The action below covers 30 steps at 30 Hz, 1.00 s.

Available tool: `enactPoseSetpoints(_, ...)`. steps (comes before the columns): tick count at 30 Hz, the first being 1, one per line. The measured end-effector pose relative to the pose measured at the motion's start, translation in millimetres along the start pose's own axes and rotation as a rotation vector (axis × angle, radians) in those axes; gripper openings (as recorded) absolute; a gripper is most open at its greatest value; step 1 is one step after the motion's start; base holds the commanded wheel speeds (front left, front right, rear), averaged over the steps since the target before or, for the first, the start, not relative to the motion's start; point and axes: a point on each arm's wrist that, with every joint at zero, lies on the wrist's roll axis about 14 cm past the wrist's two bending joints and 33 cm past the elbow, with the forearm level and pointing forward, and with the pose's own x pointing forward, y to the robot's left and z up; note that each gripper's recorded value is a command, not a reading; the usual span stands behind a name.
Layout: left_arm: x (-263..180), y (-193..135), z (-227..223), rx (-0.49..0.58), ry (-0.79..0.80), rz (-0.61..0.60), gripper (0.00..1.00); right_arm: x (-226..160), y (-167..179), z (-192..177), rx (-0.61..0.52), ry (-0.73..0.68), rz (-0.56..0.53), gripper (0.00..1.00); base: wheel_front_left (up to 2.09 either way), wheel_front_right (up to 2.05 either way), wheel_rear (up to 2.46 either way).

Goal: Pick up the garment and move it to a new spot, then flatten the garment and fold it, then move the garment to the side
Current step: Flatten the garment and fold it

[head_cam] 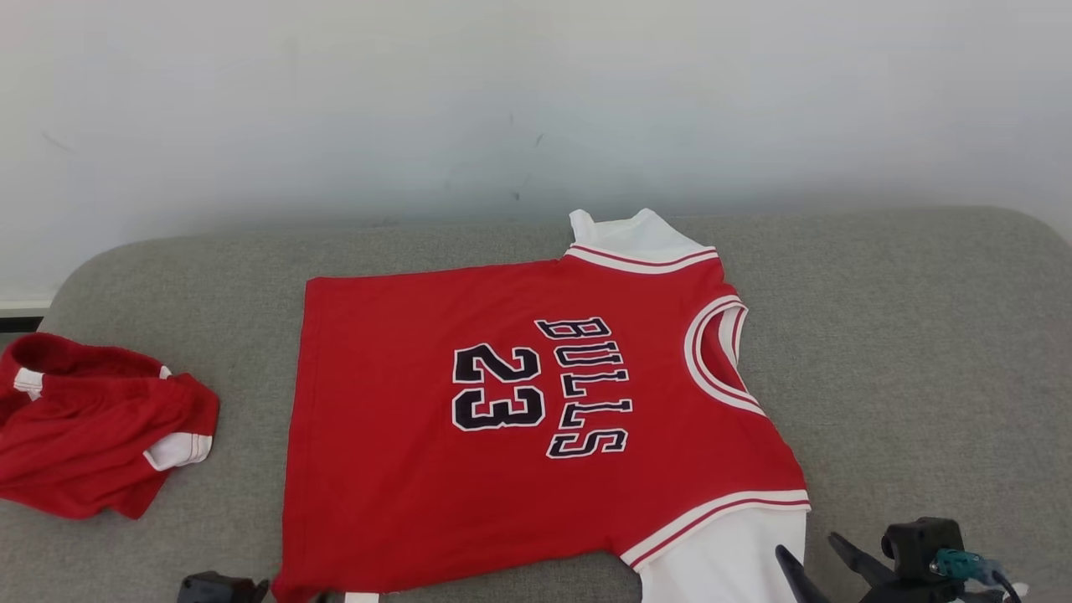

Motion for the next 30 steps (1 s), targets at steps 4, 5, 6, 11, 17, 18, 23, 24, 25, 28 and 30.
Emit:
enactPoseSetpoints(4,1.2,10.8,-17.2,-0.011,0.08,0.022,1.0,1.8,3.1,-13.8,0.021,0.078,0.011,1.0,0.0,0.0,0.0)
enactPoseSetpoints(5,2.0,11.5,-19.8,-0.013,0.095,0.021,1.0,1.9,3.0,-16.7,0.028,0.096,0.011,1.0,0.0,0.0,0.0)
enactPoseSetpoints(6,3.1,12.8,-22.0,-0.028,0.106,0.02,1.0,1.8,2.6,-20.1,0.032,0.114,0.01,1.0,0.0,0.0,0.0)
enactPoseSetpoints(11,11.2,15.9,-25.2,-0.05,0.145,0.014,1.0,-3.2,-0.9,-45.3,0.076,0.232,-0.008,1.0,0.0,0.0,0.0)
enactPoseSetpoints(17,20.9,18.5,-28.4,-0.071,0.18,0.011,1.0,-9.5,1.5,-67.2,0.109,0.346,-0.009,1.0,0.0,0.0,0.0)
enactPoseSetpoints(18,22.1,18.8,-28.7,-0.073,0.186,0.012,1.0,-9.6,2.2,-68.3,0.115,0.357,-0.009,1.0,0.0,0.0,0.0)
enactPoseSetpoints(23,23.6,10.0,-42.6,-0.105,0.24,-0.008,1.0,-11.5,6.6,-75.0,0.132,0.417,0.001,1.0,0.0,0.0,0.0)
enactPoseSetpoints(24,24.1,11.2,-43.7,-0.121,0.245,-0.007,1.0,-11.9,7.3,-76.6,0.14,0.429,0.002,1.0,0.0,0.0,0.0)
enactPoseSetpoints(25,25.0,12.6,-43.5,-0.128,0.247,-0.005,1.0,-12.6,8.1,-78.3,0.142,0.443,0.005,1.0,0.0,0.0,0.0)
enactPoseSetpoints(28,27.5,10.5,-43.2,-0.135,0.251,-0.012,1.0,-14.2,10.4,-82.7,0.147,0.479,0.013,0.62,0.0,0.0,0.0)
enactPoseSetpoints(30,28.5,8.7,-45.0,-0.148,0.257,-0.012,1.0,-15.9,10.8,-87.1,0.153,0.509,0.01,0.44,0.0,0.0,0.0)
